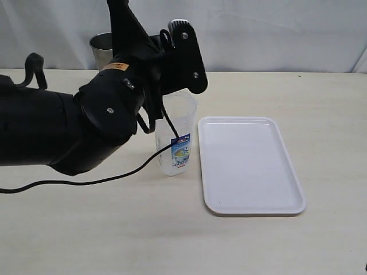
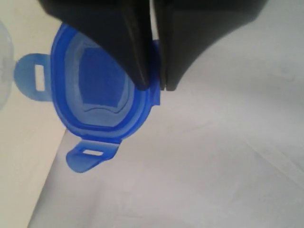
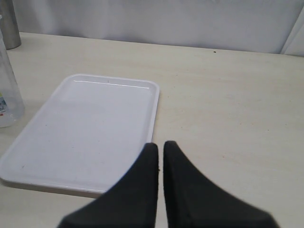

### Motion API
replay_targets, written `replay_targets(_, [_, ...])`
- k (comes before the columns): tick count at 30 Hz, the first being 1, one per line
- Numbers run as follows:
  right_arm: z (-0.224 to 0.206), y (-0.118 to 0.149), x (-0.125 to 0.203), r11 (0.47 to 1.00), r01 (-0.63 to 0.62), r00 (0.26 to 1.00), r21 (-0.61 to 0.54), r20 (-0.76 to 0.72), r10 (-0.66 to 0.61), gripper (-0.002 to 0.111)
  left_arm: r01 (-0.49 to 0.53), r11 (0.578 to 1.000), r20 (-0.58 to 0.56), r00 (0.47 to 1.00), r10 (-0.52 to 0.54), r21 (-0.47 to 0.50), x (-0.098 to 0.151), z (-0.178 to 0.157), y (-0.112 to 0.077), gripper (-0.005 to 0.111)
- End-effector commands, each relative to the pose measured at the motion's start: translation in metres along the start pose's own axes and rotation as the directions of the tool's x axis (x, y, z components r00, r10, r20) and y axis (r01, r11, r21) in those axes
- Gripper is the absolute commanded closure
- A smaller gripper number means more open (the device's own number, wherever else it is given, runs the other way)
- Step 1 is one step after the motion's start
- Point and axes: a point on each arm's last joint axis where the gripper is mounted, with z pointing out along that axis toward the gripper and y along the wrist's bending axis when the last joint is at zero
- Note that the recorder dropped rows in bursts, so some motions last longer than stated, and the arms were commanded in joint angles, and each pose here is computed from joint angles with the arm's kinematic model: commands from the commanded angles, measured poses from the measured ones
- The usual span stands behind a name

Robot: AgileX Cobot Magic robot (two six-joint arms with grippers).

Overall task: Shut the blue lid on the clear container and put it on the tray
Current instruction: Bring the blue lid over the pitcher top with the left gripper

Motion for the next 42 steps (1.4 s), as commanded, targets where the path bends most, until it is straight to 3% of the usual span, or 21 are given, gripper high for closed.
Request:
replay_targets(1, [0.000, 0.000, 0.000, 1.000, -0.006, 1.000, 0.004, 0.006, 0.006, 0.104, -0.036, 0.997, -0.072, 0.997, 0.031, -0.067, 0.017, 0.009, 0.011, 0.107])
replay_targets(4, [0.000, 0.000, 0.000, 1.000, -0.006, 1.000, 0.004, 0.006, 0.006, 0.104, -0.042, 0.995, -0.097, 0.995, 0.033, -0.087, 0.026, 0.014, 0.016, 0.107])
replay_targets(9, [0.000, 0.000, 0.000, 1.000, -0.006, 1.000, 0.004, 0.006, 0.006, 0.104, 0.056, 0.996, -0.050, 0.997, -0.053, 0.066, 0.032, 0.023, 0.006, 0.107])
replay_targets(13, [0.000, 0.000, 0.000, 1.000, -0.006, 1.000, 0.004, 0.006, 0.006, 0.104, 0.161, 0.980, -0.022, 0.987, -0.160, 0.114, 0.029, 0.023, 0.002, 0.107])
replay_targets(17, [0.000, 0.000, 0.000, 1.000, -0.006, 1.000, 0.004, 0.006, 0.006, 0.104, 0.169, 0.974, -0.014, 0.986, -0.169, 0.150, 0.028, 0.023, -0.001, 0.107])
replay_targets(25, [0.000, 0.000, 0.000, 1.000, -0.006, 1.000, 0.004, 0.006, 0.006, 0.104, 0.156, 0.981, -0.008, 0.988, -0.156, 0.116, 0.024, 0.019, 0.002, 0.107])
replay_targets(32, [0.000, 0.000, 0.000, 1.000, -0.006, 1.000, 0.004, 0.006, 0.006, 0.104, -0.002, 0.994, 0.058, 0.998, -0.005, 0.108, 0.003, 0.006, -0.005, 0.107])
replay_targets(42, [0.000, 0.000, 0.000, 1.000, -0.006, 1.000, 0.004, 0.006, 0.006, 0.104, -0.013, 0.995, 0.027, 1.000, 0.010, 0.101, 0.005, 0.005, -0.006, 0.107])
